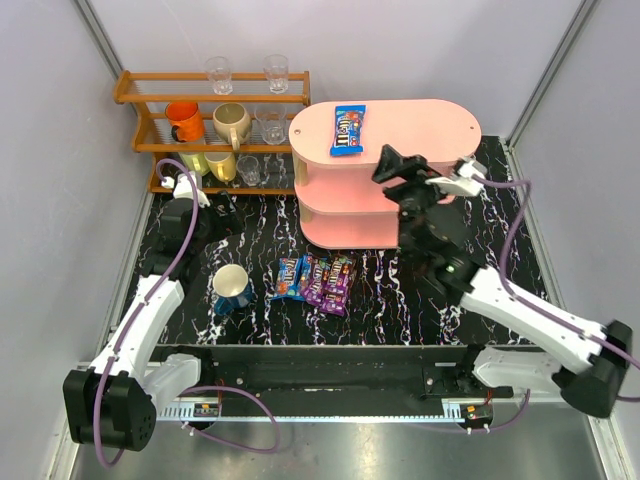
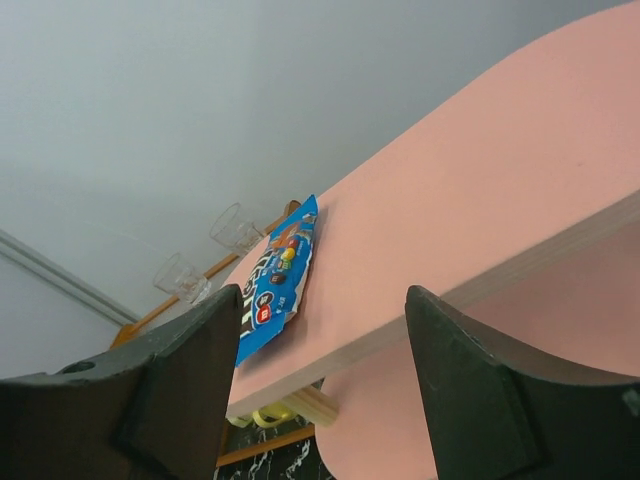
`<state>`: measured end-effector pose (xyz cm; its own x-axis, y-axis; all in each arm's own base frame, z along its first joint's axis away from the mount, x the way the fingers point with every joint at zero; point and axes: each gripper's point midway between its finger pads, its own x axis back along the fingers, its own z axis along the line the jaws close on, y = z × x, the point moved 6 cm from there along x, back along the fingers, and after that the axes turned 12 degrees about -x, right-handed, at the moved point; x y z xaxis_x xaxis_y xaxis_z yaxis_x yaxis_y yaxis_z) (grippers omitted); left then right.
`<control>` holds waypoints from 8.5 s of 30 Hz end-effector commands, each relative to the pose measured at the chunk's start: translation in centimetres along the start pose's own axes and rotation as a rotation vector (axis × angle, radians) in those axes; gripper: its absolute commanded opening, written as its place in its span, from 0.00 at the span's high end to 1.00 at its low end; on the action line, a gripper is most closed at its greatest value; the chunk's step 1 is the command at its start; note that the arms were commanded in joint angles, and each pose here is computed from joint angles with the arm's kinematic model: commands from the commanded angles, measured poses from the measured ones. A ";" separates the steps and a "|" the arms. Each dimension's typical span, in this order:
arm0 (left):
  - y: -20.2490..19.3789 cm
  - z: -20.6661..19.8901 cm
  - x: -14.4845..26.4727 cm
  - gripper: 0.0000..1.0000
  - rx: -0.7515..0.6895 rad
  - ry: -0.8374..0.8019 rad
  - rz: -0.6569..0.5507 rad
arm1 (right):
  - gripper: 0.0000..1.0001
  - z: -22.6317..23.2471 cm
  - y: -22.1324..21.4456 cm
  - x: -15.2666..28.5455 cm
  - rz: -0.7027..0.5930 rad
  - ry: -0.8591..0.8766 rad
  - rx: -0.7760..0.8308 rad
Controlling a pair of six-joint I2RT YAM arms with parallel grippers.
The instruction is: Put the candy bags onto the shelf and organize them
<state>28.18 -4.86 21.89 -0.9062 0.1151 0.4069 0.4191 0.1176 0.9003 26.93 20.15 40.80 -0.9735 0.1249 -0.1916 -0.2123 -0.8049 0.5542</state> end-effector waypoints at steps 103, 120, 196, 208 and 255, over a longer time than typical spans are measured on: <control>2.6 -0.6 0.5 0.01 0.008 -0.036 -0.077 | 1.00 -8.0 -9.6 2.0 0.558 0.466 0.328; 2.7 -0.7 0.4 0.01 0.007 -0.043 -0.075 | 1.00 -9.0 -11.5 -2.0 0.634 0.513 0.328; 2.6 -1.2 0.4 0.01 0.019 -0.078 -0.074 | 1.00 -20.8 -18.3 17.5 1.001 -0.291 0.042; 2.6 -1.1 0.4 0.01 0.016 -0.073 -0.075 | 1.00 -14.4 -8.9 15.4 0.819 0.389 0.376; 2.6 -1.0 0.4 0.01 0.011 -0.068 -0.073 | 0.47 -14.5 -0.8 -1.3 0.561 0.335 0.389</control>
<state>28.06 -5.47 21.64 -0.8926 0.1664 0.4191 0.4414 0.1325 0.8875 30.91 13.75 26.78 -0.8239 -0.5650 0.0443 0.2988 -0.3666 0.8811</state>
